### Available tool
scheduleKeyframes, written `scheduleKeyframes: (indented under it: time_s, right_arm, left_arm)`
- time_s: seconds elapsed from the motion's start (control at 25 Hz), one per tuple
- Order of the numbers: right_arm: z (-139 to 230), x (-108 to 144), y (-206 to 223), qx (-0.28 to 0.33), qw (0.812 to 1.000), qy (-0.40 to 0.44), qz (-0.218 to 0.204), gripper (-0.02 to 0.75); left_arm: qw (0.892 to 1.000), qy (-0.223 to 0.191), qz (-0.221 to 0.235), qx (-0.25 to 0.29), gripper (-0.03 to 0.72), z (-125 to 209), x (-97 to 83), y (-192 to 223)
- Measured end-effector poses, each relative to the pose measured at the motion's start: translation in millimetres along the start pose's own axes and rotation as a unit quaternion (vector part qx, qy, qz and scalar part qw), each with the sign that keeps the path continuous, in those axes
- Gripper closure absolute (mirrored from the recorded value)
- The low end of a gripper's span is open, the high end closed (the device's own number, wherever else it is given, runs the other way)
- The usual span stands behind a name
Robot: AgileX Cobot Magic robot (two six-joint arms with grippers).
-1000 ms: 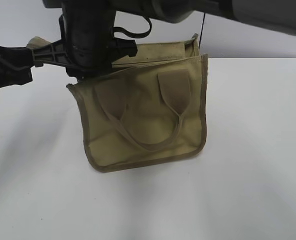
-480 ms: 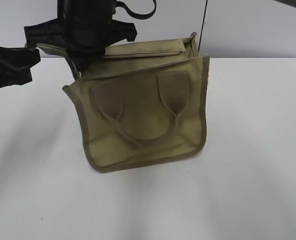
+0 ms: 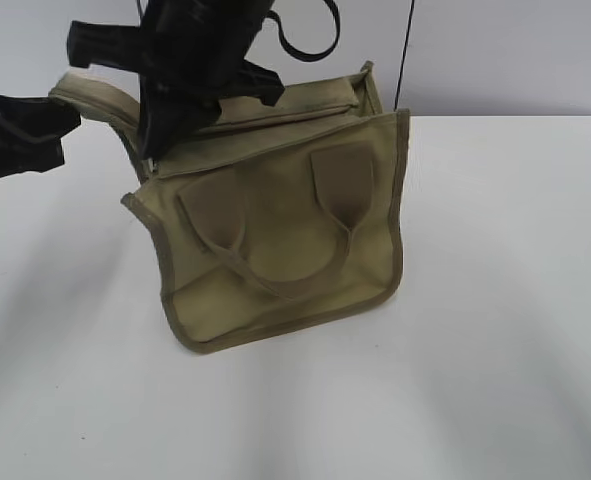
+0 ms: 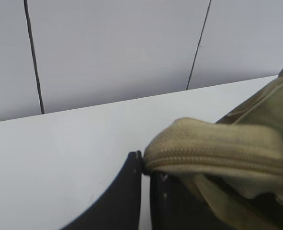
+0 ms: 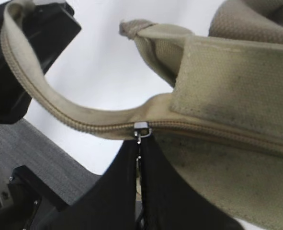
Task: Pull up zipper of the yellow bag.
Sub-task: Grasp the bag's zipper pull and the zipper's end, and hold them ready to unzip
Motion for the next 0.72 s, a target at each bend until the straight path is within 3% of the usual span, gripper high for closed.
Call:
scheduleKeyframes:
  time_s: [0.2,0.72]
  right_arm:
    - [-8.5,-8.6,-10.6,-0.004,0.999,0.004,-0.033,0.752]
    - [-23.3,-33.5,-25.9,-0.024,0.999,-0.014,-0.045,0.752]
  left_arm:
    - [1.000,0.001,0.000,0.001,0.681,0.2,-0.1,0.0]
    - [0.999,0.012,-0.013,0.041,0.681,15.4,4.9,-0.6]
Point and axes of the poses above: a point on each arm's last joint axis where the gripper is mounted, y pointing out along that axis toward the gripper, x along the wrist's bending axis when the last joint is at zero, z = x × y, the point moved 10 cm from there along y, pointing out along that axis toward the gripper, and after that the axes turned 1 degree about -y, right-handed, at the moved point
